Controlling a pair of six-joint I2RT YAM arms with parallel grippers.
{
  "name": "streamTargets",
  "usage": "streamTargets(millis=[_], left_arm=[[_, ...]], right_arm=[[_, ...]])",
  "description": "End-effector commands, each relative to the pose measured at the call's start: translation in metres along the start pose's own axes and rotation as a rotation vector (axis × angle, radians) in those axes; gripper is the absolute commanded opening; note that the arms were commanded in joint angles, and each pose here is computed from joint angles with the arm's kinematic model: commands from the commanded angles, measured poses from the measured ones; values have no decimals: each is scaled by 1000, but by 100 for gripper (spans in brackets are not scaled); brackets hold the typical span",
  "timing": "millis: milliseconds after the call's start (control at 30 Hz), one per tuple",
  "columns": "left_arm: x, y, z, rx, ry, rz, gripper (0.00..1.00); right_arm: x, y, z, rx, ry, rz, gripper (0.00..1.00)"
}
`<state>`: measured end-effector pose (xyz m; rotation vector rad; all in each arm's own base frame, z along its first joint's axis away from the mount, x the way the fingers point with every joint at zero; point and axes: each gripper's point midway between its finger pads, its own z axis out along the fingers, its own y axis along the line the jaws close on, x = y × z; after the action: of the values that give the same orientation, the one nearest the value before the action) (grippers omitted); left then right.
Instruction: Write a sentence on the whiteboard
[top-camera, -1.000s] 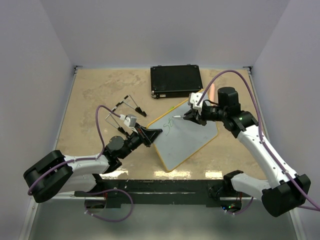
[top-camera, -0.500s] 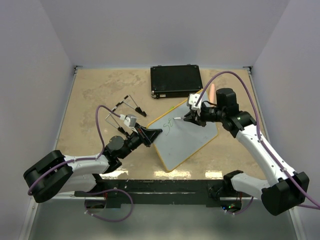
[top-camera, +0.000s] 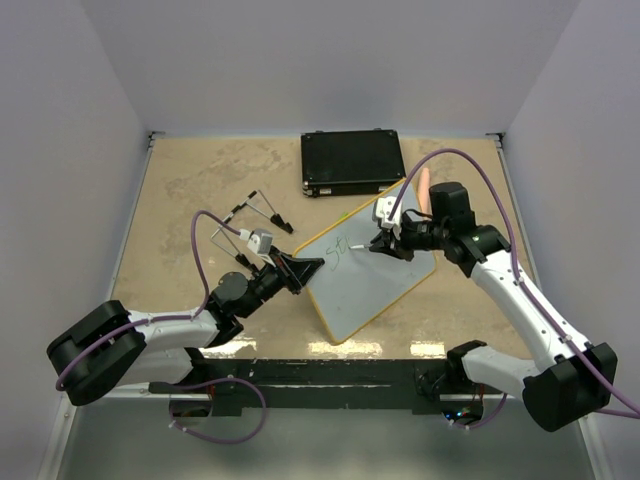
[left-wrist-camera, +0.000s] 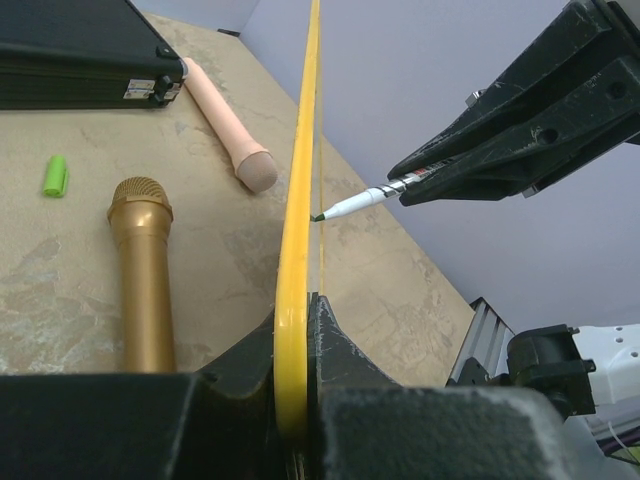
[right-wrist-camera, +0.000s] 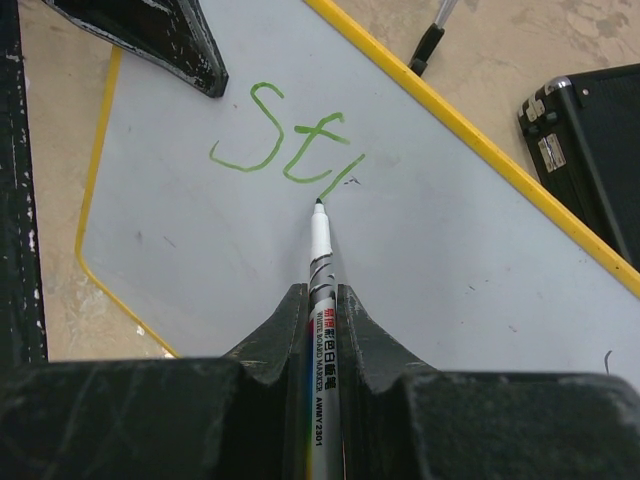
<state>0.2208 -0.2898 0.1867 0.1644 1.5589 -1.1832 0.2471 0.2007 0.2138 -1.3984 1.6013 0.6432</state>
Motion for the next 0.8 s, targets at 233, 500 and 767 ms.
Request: streamTargets(millis=[233, 500, 767], left_arm=[[20, 7, -6, 8, 77, 80, 0], [22, 8, -6, 7, 81, 80, 0], [21, 7, -6, 10, 80, 80, 0]], right_arm=[[-13, -11, -1, 20, -27, -35, 0], [-24, -21, 0, 51, -61, -29, 0], [-33, -29, -2, 79, -81, -29, 0]])
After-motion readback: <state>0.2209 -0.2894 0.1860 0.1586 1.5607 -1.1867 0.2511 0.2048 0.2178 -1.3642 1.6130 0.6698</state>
